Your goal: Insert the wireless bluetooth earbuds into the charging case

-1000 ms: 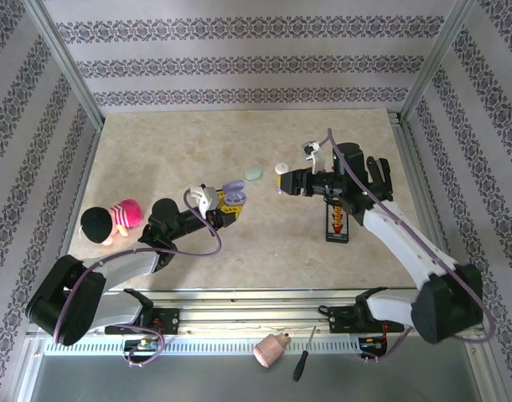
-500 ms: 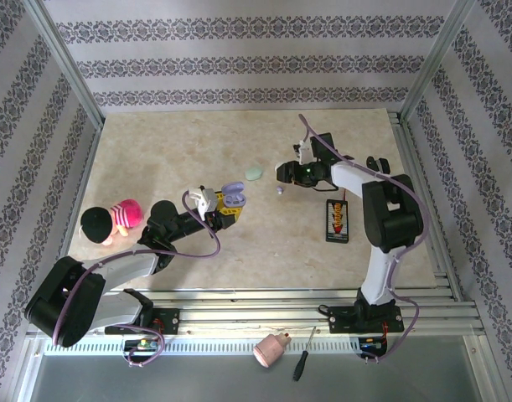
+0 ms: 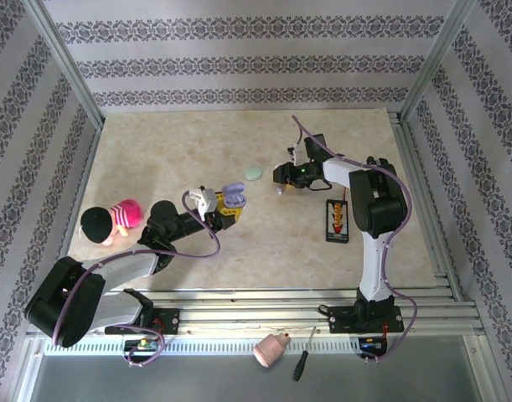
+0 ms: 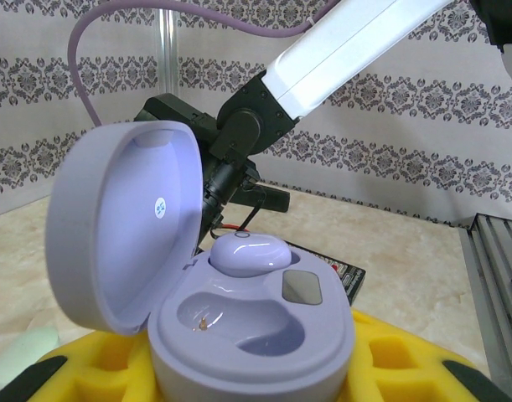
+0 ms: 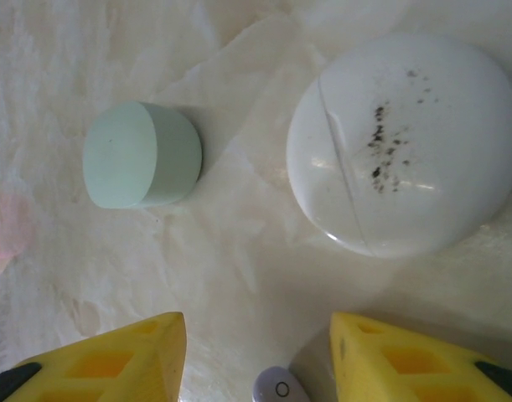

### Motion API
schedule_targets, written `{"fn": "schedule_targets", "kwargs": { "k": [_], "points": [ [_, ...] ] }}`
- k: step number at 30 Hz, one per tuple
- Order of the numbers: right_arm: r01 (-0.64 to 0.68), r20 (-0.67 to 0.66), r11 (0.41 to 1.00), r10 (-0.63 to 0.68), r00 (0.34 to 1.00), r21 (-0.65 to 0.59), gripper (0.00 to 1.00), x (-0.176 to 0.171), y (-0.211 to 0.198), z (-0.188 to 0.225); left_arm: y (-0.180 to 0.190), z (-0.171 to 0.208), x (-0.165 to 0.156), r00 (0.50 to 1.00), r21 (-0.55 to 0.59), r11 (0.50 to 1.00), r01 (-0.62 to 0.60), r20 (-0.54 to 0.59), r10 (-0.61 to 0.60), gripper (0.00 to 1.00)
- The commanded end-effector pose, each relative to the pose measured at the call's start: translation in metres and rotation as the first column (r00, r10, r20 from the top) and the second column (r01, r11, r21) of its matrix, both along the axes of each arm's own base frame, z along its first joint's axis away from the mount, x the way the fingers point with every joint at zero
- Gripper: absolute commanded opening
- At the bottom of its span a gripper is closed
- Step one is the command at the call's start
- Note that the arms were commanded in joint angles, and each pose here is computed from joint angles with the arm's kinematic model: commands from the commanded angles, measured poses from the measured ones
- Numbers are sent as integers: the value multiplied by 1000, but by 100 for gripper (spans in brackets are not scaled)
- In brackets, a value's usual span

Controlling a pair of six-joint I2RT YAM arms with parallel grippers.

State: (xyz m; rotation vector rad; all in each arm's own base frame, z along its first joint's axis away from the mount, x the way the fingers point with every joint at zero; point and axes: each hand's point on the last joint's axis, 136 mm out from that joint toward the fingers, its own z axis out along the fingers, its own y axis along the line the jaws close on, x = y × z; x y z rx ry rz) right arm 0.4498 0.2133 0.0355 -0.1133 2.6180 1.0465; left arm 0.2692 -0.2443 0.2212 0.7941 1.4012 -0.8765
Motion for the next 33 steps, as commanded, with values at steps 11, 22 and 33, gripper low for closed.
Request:
{"fn": "schedule_targets", "kwargs": {
  "k": [11,22,33],
  "points": [
    [-73,-31,997,74,997,40,41,-29,10,-2,2,26,-3,998,-49,999,23,68,-19,31],
    [-87,-38,996,88,995,36,37,-41,7,-1,3,25,-4,998,-48,999,21,67,-18,31],
    [-105,-30,990,108,994,92,36,-46,12,8,2,24,-4,998,-53,998,26,65,-23,31]
  ]
}}
